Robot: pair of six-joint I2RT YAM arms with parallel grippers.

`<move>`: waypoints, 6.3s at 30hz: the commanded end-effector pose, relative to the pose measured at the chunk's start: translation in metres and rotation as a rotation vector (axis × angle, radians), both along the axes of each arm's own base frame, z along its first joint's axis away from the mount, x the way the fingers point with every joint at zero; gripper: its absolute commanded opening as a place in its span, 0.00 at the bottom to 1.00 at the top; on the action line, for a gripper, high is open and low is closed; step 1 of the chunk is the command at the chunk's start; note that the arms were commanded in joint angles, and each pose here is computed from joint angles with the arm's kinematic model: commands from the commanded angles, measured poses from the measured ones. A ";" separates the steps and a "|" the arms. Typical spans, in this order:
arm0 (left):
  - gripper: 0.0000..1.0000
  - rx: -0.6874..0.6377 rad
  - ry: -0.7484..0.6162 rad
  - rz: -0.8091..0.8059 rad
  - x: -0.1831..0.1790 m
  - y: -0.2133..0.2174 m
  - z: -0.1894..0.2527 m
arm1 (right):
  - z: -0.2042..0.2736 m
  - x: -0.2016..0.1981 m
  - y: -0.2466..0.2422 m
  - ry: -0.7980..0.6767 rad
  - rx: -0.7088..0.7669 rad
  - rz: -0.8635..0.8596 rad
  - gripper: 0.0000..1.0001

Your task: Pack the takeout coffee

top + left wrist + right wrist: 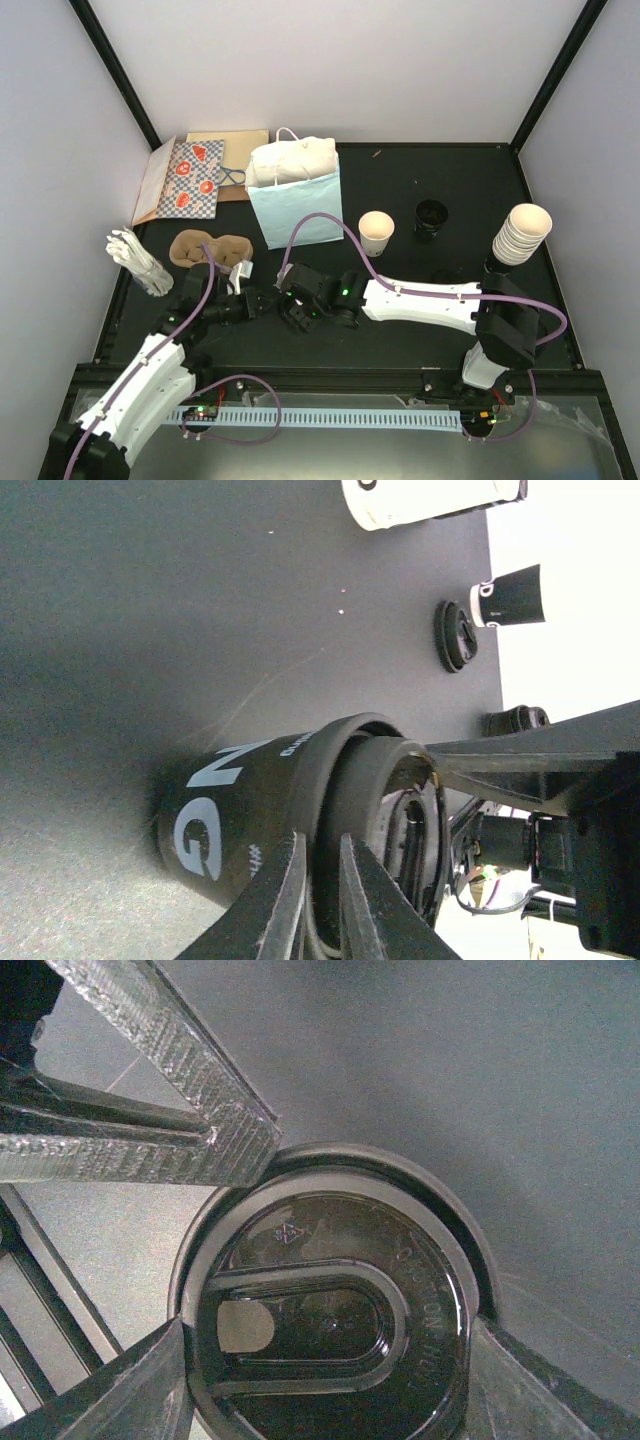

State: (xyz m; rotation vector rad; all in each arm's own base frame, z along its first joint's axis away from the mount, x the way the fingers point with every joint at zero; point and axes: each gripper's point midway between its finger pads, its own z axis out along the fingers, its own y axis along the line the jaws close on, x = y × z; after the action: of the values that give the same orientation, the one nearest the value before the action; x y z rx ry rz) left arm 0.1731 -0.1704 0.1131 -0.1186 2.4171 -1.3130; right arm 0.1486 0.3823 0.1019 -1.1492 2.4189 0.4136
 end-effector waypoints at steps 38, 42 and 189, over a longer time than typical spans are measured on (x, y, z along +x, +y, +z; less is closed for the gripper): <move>0.09 0.119 0.244 0.030 -0.030 0.017 -0.098 | -0.107 -0.072 -0.081 0.339 -0.424 0.082 0.64; 0.10 0.106 0.196 0.017 -0.021 0.013 -0.079 | -0.100 -0.066 -0.079 0.307 -0.414 0.068 0.64; 0.76 0.975 -0.108 -0.385 -0.007 -0.055 0.005 | 0.039 0.043 -0.104 0.306 0.396 -0.358 0.88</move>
State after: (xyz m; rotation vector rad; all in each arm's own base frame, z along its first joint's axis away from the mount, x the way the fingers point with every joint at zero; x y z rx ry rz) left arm 0.1628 -0.2247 0.1120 0.6893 2.7765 -0.1498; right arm 0.1904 0.2742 0.1377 -0.5061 2.5805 0.9129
